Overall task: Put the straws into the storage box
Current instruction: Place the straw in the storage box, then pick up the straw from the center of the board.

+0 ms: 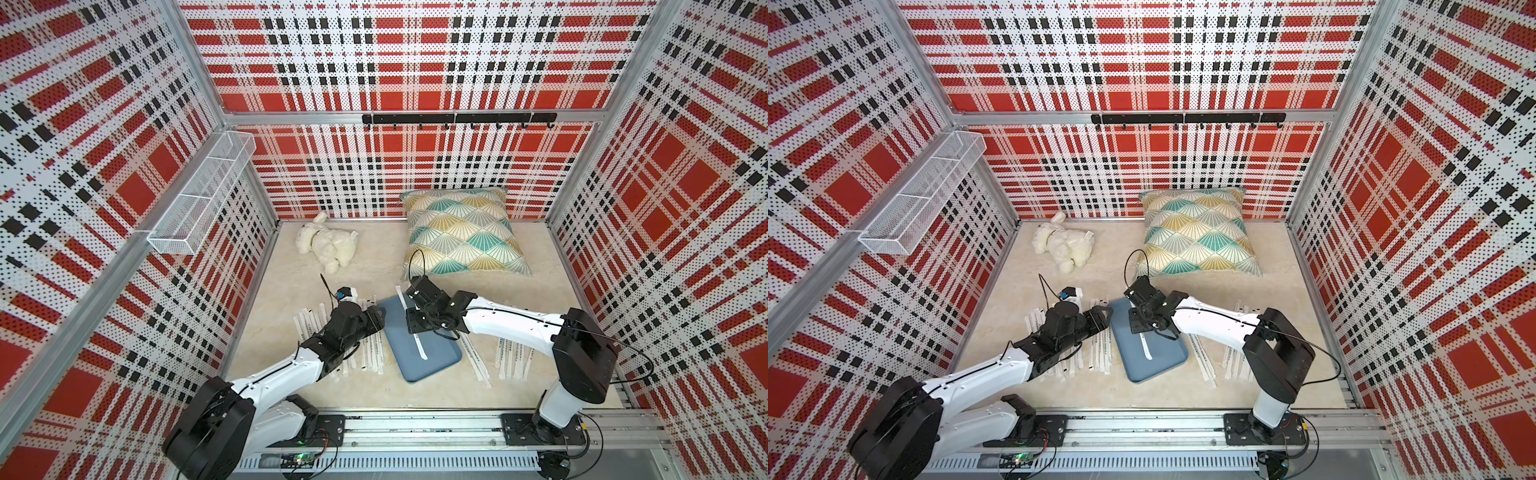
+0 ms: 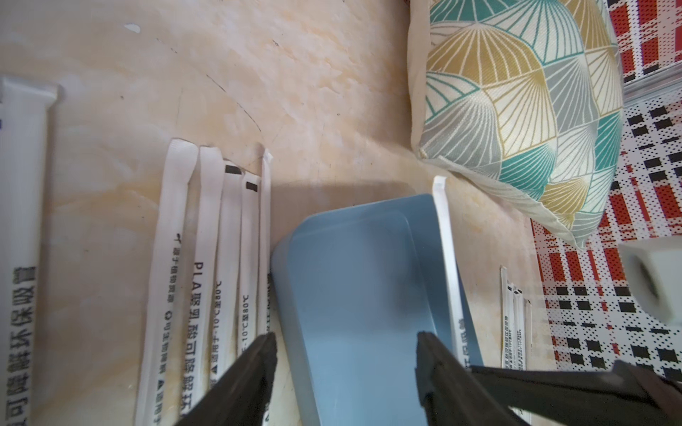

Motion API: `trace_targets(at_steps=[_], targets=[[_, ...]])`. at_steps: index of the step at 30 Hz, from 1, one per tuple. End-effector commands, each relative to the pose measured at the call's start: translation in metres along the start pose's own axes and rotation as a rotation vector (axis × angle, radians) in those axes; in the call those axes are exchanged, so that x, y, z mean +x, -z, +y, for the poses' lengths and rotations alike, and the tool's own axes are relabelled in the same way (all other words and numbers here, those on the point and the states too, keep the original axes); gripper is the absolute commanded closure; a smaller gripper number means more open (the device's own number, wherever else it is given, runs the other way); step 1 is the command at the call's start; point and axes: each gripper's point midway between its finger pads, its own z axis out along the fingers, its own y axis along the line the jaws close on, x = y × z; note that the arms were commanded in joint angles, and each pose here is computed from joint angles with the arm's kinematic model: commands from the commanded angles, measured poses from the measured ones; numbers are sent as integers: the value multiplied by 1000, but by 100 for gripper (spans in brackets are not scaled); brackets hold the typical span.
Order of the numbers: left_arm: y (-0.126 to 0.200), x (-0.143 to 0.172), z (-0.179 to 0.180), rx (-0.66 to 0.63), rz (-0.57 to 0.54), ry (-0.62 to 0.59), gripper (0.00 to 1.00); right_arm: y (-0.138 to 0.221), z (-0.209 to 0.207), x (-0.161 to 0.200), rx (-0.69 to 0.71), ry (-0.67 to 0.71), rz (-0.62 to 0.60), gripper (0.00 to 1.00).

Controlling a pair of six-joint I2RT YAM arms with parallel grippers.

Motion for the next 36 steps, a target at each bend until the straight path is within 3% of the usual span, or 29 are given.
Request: trace_targets(at_steps=[1, 11, 22, 26, 31, 34, 36], targets=[[8, -11, 12, -57, -39, -11, 36, -18, 13, 18, -14, 19, 50, 99], [26, -45, 43, -131, -116, 20, 41, -47, 22, 45, 10, -43, 128, 99], [19, -41, 18, -59, -102, -28, 43, -63, 24, 48, 21, -32, 183, 95], [14, -31, 3, -14, -75, -43, 43, -49, 33, 37, -9, 6, 153, 87], [16, -34, -7, 13, -83, -58, 41, -1, 32, 14, -75, -11, 86, 73], [22, -44, -12, 22, -115, -81, 41, 31, -6, 5, -42, -83, 40, 70], [25, -48, -18, 23, -133, -118, 40, 48, -52, 7, 64, -122, 16, 71]])
